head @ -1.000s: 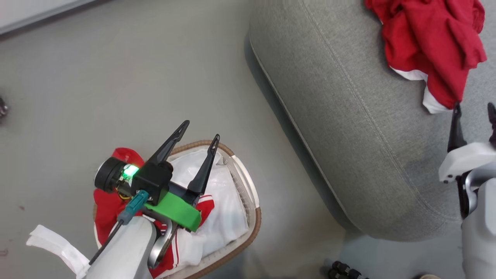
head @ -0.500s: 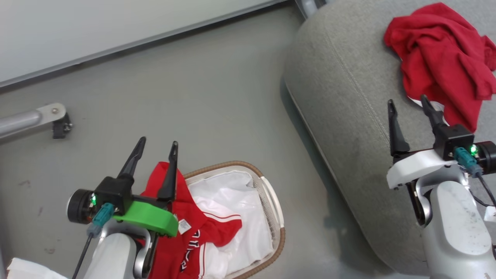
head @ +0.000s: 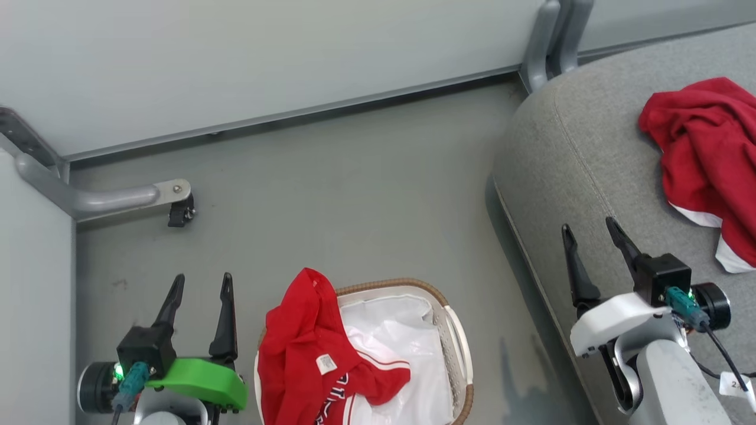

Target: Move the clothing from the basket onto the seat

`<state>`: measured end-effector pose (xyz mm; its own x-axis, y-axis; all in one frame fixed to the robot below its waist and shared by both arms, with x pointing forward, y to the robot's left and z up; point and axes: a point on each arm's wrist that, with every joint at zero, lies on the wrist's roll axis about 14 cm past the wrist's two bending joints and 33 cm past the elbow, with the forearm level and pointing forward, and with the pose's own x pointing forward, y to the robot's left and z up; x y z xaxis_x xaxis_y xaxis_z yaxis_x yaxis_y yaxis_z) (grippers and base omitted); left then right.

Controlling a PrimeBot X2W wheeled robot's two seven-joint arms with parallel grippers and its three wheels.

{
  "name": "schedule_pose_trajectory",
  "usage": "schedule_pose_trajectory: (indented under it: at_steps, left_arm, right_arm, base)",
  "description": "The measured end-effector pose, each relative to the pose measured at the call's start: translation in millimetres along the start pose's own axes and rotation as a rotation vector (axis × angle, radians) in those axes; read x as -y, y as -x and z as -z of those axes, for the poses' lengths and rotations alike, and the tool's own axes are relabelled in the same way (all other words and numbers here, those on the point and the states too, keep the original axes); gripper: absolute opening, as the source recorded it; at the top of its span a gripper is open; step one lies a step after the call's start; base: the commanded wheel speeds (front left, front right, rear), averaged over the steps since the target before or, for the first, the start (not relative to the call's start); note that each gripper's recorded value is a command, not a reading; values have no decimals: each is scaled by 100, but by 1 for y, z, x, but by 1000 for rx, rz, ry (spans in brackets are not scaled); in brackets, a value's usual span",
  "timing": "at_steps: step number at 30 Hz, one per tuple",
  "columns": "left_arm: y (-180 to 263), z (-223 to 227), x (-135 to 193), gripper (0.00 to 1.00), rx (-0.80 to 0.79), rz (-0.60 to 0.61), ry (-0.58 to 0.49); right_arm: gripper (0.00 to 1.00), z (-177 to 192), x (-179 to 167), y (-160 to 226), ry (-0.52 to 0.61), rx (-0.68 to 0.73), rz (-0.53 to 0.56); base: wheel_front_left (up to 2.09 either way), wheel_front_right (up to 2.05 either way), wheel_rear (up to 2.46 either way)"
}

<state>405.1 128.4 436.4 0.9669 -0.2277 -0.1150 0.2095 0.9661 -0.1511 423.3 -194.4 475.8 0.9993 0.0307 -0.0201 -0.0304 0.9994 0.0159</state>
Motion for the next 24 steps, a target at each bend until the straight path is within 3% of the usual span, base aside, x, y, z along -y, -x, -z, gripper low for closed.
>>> schedule_pose_trajectory:
  at_steps: [12,24]
  left_arm:
    - [51,7,-10,100,-12,-83,30]
    - [37,25,14,100,-70,-8,44]
  right_arm:
    - [100,-1,-11,37,-17,1,-21]
    - [100,-4,-16,28,-26,14,-39]
  base:
    - [0,0,0]
    - [0,0,0]
